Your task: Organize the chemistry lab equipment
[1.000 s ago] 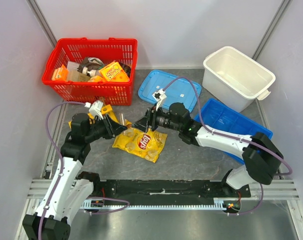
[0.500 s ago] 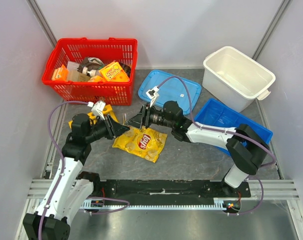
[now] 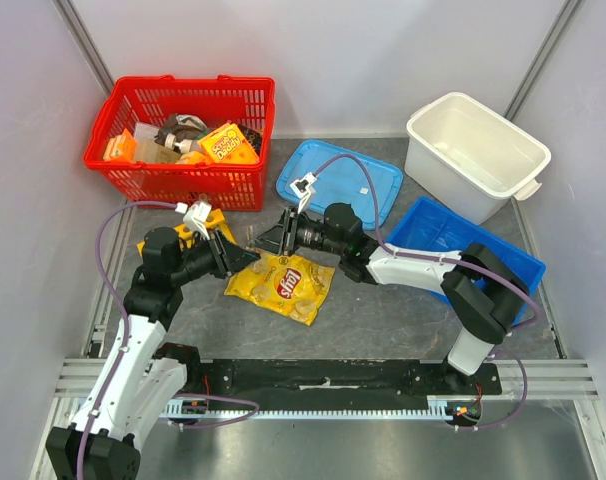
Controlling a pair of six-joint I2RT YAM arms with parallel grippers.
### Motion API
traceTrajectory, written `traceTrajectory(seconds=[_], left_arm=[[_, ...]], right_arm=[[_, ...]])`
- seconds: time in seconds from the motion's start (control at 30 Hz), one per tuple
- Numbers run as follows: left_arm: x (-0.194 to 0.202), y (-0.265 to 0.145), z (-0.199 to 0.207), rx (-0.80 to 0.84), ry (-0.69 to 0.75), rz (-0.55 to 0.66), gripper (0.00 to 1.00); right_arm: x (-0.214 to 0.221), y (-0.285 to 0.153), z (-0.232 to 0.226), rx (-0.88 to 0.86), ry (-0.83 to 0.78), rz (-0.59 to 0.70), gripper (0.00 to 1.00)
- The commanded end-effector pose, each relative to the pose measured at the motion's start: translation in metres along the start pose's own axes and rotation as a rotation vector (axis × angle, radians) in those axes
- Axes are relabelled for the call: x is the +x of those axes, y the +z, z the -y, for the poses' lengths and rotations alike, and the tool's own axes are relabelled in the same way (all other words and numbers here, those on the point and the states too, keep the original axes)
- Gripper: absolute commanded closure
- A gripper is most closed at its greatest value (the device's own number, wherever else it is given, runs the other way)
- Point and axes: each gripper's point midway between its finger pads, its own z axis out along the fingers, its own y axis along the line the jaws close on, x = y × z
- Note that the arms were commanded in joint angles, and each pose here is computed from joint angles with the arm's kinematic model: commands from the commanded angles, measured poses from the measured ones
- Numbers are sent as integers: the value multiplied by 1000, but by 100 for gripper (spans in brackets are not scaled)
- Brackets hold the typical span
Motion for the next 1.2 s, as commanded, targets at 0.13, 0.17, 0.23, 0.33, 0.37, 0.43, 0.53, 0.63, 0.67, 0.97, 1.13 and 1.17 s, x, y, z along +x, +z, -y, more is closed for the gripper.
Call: traceTrajectory(seconds=[0.13,0.17,0.23,0.33,0.37,0.43,0.53,0.63,0.67,0.97,1.13,1.17], left_arm=[[-8,0,3,15,64,32,68],[-8,0,2,11,61,35,65],[-8,0,3,11,61,34,61],[-7,-4,3,-9,56,28,54],[-7,-5,1,-21,57,29,53],[-7,-8,-1,-44,54,42,49],[-10,-11,1,-56,51,48,48],[-16,-16,1,-106,61,39,48],[-20,-19,-1,-140,60,39,48],[-65,-33,14,-256,79,35,49],[-71,-27,19,-252,78,-32,47],[-71,-25,18,-251,76,-53,47]], right_arm=[[-17,5,-20,-86,-70,50,69],[-17,5,-19,-86,-79,50,69],[-16,4,-19,-85,-96,49,69],[-18,3,-18,-82,-120,53,70],[-18,2,-18,-78,-129,53,70],[-19,2,-16,-68,-156,51,71],[-19,2,-14,-60,-196,46,71],[-16,0,-12,-54,-247,31,71],[-15,-1,-11,-52,-265,24,71],[-16,-11,-6,-5,-449,-19,70],[-14,-12,-9,-3,-482,-33,70],[-12,-11,-10,-2,-486,-37,70]])
